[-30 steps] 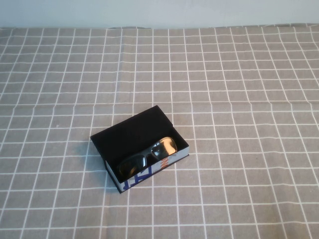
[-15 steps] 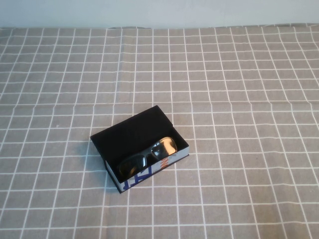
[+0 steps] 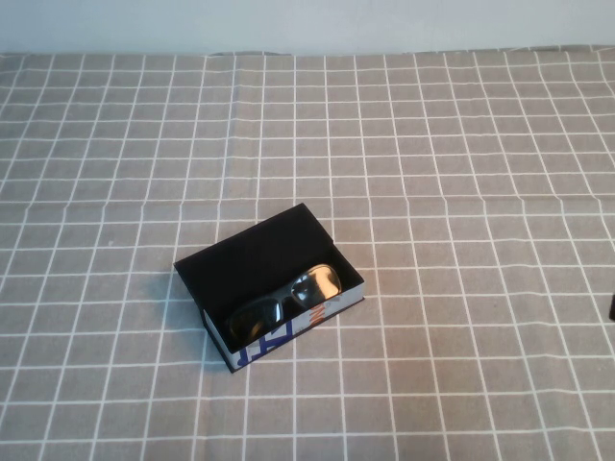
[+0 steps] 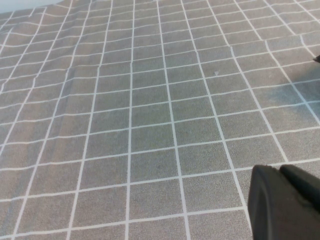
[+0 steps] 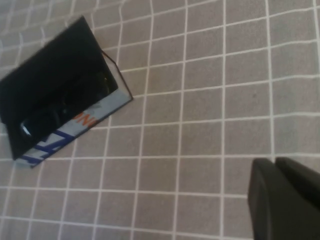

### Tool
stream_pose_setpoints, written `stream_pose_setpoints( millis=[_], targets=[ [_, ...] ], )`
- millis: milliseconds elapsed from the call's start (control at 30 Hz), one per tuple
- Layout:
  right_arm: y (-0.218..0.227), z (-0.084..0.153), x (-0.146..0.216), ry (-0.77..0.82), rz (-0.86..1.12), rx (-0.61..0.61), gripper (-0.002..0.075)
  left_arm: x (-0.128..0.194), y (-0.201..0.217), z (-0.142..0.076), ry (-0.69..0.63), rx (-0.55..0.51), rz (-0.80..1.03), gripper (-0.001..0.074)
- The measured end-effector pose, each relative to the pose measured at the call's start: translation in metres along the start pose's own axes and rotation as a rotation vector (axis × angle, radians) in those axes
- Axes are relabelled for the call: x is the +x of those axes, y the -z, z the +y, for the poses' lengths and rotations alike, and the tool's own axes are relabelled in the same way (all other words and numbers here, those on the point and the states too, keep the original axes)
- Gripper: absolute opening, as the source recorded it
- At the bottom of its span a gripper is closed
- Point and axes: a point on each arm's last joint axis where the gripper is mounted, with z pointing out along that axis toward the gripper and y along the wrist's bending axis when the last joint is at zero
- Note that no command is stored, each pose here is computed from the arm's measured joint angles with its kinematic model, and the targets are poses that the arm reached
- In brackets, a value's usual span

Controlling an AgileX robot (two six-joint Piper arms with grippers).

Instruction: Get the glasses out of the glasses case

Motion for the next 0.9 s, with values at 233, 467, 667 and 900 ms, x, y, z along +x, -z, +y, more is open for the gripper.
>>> stream_pose_setpoints(
  millis=[233, 467, 667, 900],
  targets=[
    [-0.034, 0.01, -0.061, 0.156, 0.095, 0.004, -0.0018, 0.0, 0.0, 0.0, 0.0, 0.0, 0.0, -0.0005],
    [-0.091, 0.043, -0.11, 0.362, 0.205, -0.102, -0.0018, 0.0, 0.0, 0.0, 0.0, 0.0, 0.0, -0.0004],
    [-0.147, 0.094, -0.12, 0.715, 0.305, -0.191, -0.0018, 0.0, 0.0, 0.0, 0.0, 0.0, 0.0, -0.0004],
    [-0.197, 0.145, -0.102, 1.327, 0.45, -0.424, -0.0015, 0.0, 0.0, 0.0, 0.0, 0.0, 0.0, -0.0004]
  ],
)
